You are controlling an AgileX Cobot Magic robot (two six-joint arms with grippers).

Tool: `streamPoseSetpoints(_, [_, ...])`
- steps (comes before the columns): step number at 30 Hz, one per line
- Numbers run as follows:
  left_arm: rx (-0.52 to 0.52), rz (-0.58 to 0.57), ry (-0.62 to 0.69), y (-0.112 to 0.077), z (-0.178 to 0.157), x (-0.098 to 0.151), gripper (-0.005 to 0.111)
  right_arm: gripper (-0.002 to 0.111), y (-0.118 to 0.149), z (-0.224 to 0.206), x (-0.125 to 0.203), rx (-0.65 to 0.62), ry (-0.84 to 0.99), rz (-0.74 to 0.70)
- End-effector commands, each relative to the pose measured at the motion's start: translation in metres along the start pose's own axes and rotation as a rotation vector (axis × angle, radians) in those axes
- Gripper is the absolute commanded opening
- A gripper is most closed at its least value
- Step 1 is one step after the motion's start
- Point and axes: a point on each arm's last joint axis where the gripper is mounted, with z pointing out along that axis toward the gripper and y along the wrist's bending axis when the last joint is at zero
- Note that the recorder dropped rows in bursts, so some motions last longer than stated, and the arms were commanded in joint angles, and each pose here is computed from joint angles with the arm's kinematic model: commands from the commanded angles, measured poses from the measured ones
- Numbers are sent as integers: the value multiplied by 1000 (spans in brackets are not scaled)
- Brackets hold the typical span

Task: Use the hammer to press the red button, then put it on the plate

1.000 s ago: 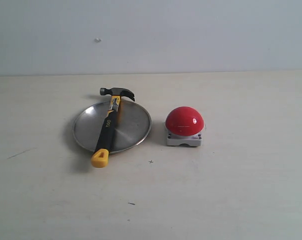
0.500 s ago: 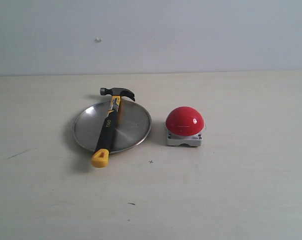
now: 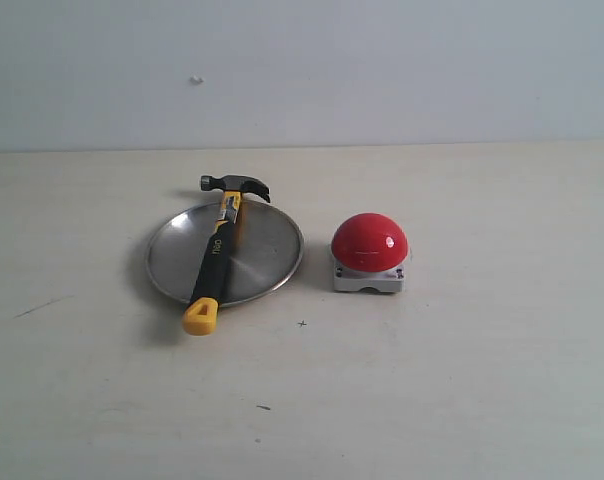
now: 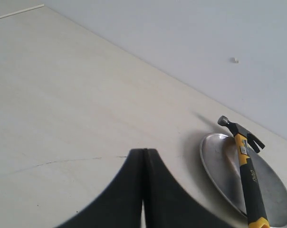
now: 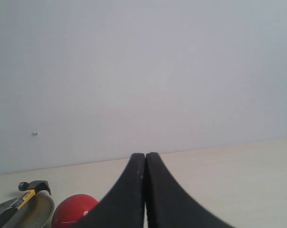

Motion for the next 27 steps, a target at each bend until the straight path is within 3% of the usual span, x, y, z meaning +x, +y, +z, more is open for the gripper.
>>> streamPoseSetpoints(1, [3, -2, -1, 0, 0, 1, 0, 0, -5, -1, 0, 53, -17, -20])
streamPoseSetpoints(9, [3, -2, -1, 0, 0, 1, 0, 0, -4, -1, -1, 49, -28, -65])
streamPoseSetpoints(12, [3, -2, -1, 0, 0, 1, 0, 0, 4, -1, -2, -40, -41, -89])
streamPoseSetpoints(15, [3, -2, -1, 0, 0, 1, 0, 0, 11, -1, 1, -126, -19, -199])
streamPoseSetpoints(27, [3, -2, -1, 0, 0, 1, 0, 0, 11, -2, 12, -131, 106, -165])
